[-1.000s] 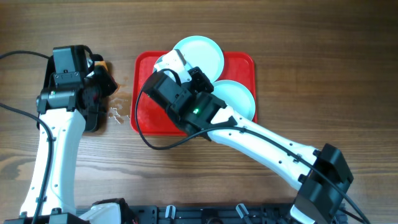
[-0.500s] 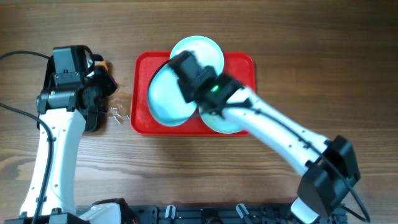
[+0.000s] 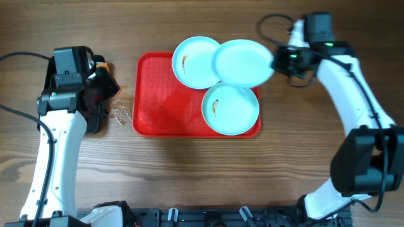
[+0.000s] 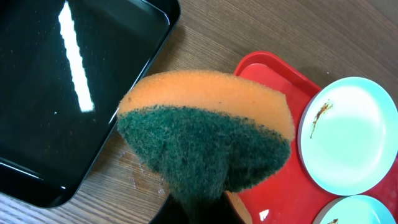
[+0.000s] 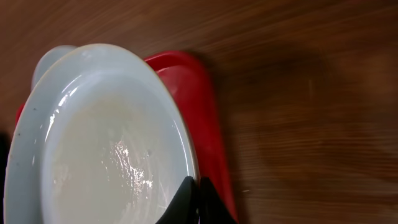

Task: Clean dirty plates on tray and stack at the side
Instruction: 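Lift the plate and carry it right of the red tray, then set the plate down on the table and release it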

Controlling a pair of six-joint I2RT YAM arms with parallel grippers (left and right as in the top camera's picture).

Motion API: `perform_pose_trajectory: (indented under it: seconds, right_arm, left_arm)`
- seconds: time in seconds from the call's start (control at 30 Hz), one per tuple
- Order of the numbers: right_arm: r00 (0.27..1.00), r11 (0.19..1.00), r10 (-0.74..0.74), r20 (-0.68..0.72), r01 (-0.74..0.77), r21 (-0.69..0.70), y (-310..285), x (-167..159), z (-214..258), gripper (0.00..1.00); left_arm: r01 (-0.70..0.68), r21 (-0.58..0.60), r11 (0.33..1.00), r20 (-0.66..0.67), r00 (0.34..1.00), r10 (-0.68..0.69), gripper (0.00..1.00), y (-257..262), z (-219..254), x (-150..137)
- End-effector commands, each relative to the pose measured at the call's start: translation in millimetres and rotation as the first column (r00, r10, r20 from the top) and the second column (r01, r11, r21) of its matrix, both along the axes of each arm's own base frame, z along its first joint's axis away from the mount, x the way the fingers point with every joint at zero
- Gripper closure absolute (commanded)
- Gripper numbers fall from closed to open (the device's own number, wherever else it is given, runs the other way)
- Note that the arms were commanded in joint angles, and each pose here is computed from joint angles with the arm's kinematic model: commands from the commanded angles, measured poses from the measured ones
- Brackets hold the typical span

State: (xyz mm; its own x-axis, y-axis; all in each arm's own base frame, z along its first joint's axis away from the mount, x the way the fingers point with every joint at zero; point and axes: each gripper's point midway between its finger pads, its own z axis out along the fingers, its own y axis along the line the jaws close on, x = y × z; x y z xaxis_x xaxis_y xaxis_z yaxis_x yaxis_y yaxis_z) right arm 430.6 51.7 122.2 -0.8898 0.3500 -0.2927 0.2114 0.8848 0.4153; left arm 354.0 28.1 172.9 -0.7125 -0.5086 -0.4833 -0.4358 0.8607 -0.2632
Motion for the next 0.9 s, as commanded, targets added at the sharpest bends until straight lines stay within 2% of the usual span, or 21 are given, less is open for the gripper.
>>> perform_pose_trajectory:
  seconds: [0.0,0.17,0.27,0.3,0.33,0.37,0.4,0.43,0.53,0.6,0.7,0.73,0.8,0.87]
  right_arm:
    - [0.991,0.992,-0.126,-0.035,0.127,0.024,-53.4,-6.7,-12.5,0.96]
    - [0.942,0.946,-0.323,-0.092,0.324,-0.001,-118.5,-23.9,-30.1,0.96]
    - [0.868,0.858,-0.484,-0.107,0.447,-0.254,-174.1,-50.0,-50.3,0.96]
    - [0.866,0.853,-0.488,-0.108,0.448,-0.266,-175.6,-51.7,-51.8,0.96]
    - [0.869,0.860,-0.482,-0.110,0.446,-0.249,-172.7,-50.4,-51.9,0.89]
    - [0.874,0.868,-0.473,-0.110,0.441,-0.227,-169.1,-48.4,-51.4,0.70]
    - [0.877,0.874,-0.466,-0.112,0.437,-0.211,-166.2,-47.4,-51.3,0.55]
    - [0.883,0.884,-0.454,-0.118,0.430,-0.184,-161.3,-46.0,-50.8,0.50]
    - [0.943,0.949,-0.314,-0.107,0.313,-0.021,-128.9,-36.5,-40.2,0.48]
    - [0.966,0.964,-0.251,-0.069,0.256,0.077,-108.0,-30.3,-19.3,0.49]
    - [0.993,0.987,-0.041,0.109,0.023,0.162,-55.4,-18.9,34.8,0.46]
    - [0.983,0.985,0.050,0.177,-0.078,0.156,-29.6,-17.2,53.4,0.34]
    - [0.938,0.971,0.211,0.276,-0.233,0.052,28.3,-14.2,79.9,0.02]
    - [0.914,0.960,0.278,0.297,-0.275,-0.052,64.9,-8.8,78.1,0.01]
  left_arm:
    - [-0.008,-0.014,1.000,0.000,1.000,0.008,0.96,-0.4,0.7,-0.4]
    - [-0.006,-0.012,1.000,0.000,1.000,0.006,0.96,-0.3,0.8,-0.4]
    - [-0.006,-0.012,1.000,0.000,1.000,0.006,0.96,-0.3,0.8,-0.4]
    - [-0.007,-0.012,1.000,0.001,1.000,0.007,0.96,-0.2,0.9,-0.2]
    - [-0.006,-0.012,1.000,0.001,1.000,0.006,0.96,-0.3,0.9,-0.1]
    - [-0.006,-0.012,1.000,0.001,1.000,0.006,0.96,-0.3,0.9,-0.1]
    - [-0.006,-0.012,1.000,0.001,1.000,0.006,0.96,-0.3,0.9,-0.2]
    - [-0.006,-0.012,1.000,0.000,1.000,0.006,0.96,-0.3,0.8,-0.3]
    - [-0.007,-0.012,1.000,0.001,1.000,0.007,0.96,-0.1,0.9,-0.1]
    - [-0.007,-0.012,1.000,0.001,1.000,0.007,0.96,-0.1,0.9,-0.1]
    - [-0.006,-0.012,1.000,0.003,1.000,0.006,0.96,-0.3,1.1,0.2]
    - [-0.006,-0.012,1.000,0.005,1.000,0.006,0.96,-0.3,1.4,0.7]
    - [0.023,-0.046,0.999,0.022,1.000,-0.022,0.96,-9.0,2.9,4.7]
    - [0.071,-0.090,0.993,0.029,0.997,-0.068,0.96,-22.3,1.9,7.7]
